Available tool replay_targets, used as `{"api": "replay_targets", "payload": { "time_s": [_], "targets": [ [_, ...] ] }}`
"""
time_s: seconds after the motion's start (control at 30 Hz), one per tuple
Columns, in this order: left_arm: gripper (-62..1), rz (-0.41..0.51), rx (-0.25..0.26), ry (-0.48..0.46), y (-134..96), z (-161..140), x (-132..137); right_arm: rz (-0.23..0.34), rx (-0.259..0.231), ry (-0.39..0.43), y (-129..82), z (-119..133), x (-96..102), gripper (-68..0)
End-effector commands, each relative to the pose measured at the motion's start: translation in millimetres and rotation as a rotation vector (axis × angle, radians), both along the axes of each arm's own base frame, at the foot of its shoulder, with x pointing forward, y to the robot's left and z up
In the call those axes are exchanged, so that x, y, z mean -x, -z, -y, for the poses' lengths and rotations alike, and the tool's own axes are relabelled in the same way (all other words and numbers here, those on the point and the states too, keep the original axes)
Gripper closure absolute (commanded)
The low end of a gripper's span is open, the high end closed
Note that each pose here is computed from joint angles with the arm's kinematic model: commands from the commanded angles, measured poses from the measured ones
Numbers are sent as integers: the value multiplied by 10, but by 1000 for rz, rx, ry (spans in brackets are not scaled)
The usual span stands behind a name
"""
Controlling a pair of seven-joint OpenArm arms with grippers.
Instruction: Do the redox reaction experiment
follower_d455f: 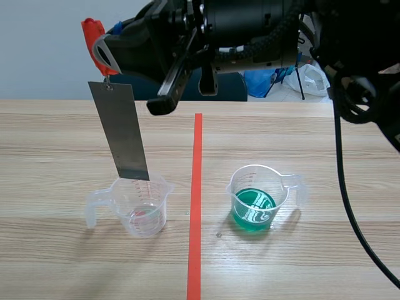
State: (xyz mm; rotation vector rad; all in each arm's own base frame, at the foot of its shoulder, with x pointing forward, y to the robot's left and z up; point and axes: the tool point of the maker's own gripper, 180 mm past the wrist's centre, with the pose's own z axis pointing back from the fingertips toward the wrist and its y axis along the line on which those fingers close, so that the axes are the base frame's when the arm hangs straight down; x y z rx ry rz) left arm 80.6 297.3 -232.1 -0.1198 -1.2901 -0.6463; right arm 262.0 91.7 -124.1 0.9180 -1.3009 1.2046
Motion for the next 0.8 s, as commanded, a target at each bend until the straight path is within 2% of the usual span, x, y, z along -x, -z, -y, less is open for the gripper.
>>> {"api": "replay_targets", "payload": {
  "time_s": [0.0, 0.17, 0.77],
  "targets": [
    [-623, 22, 20, 1, -48, 33, -13, 18, -45, -8, -141, -21, 3, -6],
    [-623, 22, 20, 1, -48, 33, -13, 23, -71, -12, -189, -24, 10, -6],
    [-623, 22, 20, 1, -48, 33, -13, 23, -71, -11, -189, -24, 10, -6]
  ]
}}
